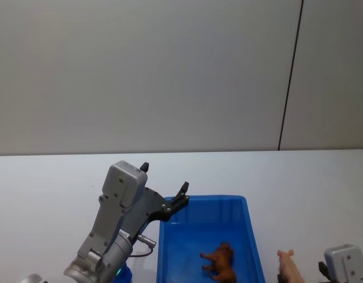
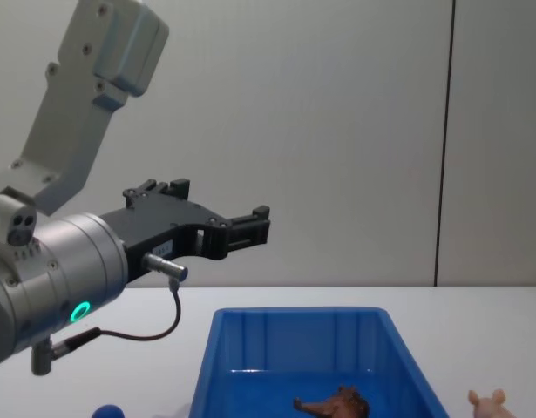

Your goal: Pick up the two dolls from the table and place them into the box.

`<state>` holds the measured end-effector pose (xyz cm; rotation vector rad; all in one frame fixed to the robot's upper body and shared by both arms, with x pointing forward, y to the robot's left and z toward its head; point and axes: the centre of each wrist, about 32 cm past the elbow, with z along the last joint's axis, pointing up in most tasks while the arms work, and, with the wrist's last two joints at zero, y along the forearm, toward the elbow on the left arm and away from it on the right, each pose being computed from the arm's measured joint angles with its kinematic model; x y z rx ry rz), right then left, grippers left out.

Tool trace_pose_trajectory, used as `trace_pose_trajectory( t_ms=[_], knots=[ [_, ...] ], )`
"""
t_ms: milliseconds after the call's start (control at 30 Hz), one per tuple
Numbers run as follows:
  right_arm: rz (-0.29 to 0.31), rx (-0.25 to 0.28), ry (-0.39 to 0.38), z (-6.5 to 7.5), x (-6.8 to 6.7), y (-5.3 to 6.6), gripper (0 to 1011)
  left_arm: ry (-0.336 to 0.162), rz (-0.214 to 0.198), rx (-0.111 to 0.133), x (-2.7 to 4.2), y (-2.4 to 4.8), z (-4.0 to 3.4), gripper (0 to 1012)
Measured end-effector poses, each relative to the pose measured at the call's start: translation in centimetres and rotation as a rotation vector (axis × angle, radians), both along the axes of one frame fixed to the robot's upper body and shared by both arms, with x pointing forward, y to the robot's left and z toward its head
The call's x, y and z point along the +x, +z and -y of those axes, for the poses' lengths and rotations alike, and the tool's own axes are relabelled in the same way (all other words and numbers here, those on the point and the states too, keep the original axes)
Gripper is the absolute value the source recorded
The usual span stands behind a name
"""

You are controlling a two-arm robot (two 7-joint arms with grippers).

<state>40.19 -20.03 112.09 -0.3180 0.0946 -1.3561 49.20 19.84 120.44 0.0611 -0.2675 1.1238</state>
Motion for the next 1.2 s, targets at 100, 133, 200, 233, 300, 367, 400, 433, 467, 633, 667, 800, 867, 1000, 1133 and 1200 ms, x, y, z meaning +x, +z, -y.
trace_pose_trajectory(
  t_ms=[100, 133, 200, 233, 300, 367, 400, 433, 467, 633, 667, 800, 867, 1000, 1133, 1200],
  knots=[
    [0.0, 0.002, -0.005, 0.05, 0.12, -0.08, 995, 0.0, 0.0, 0.0, 0.0, 0.0, 0.0, 1003],
    [0.0, 0.006, -0.008, 0.07, 0.2, -0.12, 970, 0.0, 0.0, 0.0, 0.0, 0.0, 0.0, 1003],
    [0.0, 0.009, -0.01, 0.11, 0.27, -0.16, 945, 0.0, 0.0, 0.0, 0.0, 0.0, 0.0, 1003],
    [-0.001, 0.012, -0.01, 0.12, 0.3, -0.18, 922, 0.0, 0.0, 0.0, 0.0, 0.0, 0.0, 1003],
    [-0.003, 0.02, -0.009, 0.17, 0.38, -0.25, 854, 0.0, 0.0, 0.0, 0.0, 0.0, 0.0, 1003],
    [-0.006, 0.032, -0.004, 0.19, 0.45, -0.31, 818, 0.0, 0.0, 0.0, 0.0, 0.0, 0.0, 1003],
    [-0.008, 0.036, -0.002, 0.2, 0.46, -0.34, 782, 0.0, 0.0, 0.0, 0.0, 0.0, 0.0, 1003],
    [-0.009, 0.041, -0.001, 0.21, 0.49, -0.37, 754, 0.0, 0.0, 0.0, 0.0, 0.0, 0.0, 1003],
    [-0.01, 0.045, 0.002, 0.22, 0.52, -0.39, 708, 0.0, 0.0, 0.0, 0.0, 0.0, 0.0, 1003],
    [-0.019, 0.086, 0.027, 0.18, 0.58, -0.54, 569, 0.0, 0.0, 0.0, 0.0, 0.0, 0.0, 1003],
    [-0.02, 0.091, 0.031, 0.18, 0.58, -0.56, 510, 0.0, 0.0, 0.0, 0.0, 0.0, 0.0, 1003],
    [-0.024, 0.12, 0.053, 0.11, 0.58, -0.62, 428, 0.0, 0.0, 0.0, 0.0, 0.0, 0.0, 1003],
    [-0.025, 0.14, 0.068, 0.06, 0.56, -0.64, 373, 0.0, 0.0, 0.0, 0.0, 0.0, 0.0, 1003],
    [-0.022, 0.174, 0.092, -0.05, 0.49, -0.52, 363, 0.0, 0.0, 0.0, 0.0, 0.0, 0.0, 1003],
    [-0.006, 0.196, 0.107, -0.18, 0.43, -0.1, 362, 0.0, 0.0, 0.0, 0.0, 0.0, 0.0, 1003],
    [0.003, 0.202, 0.111, -0.23, 0.42, 0.12, 362, 0.0, 0.0, 0.0, 0.0, 0.0, 0.0, 1003]
  ],
)
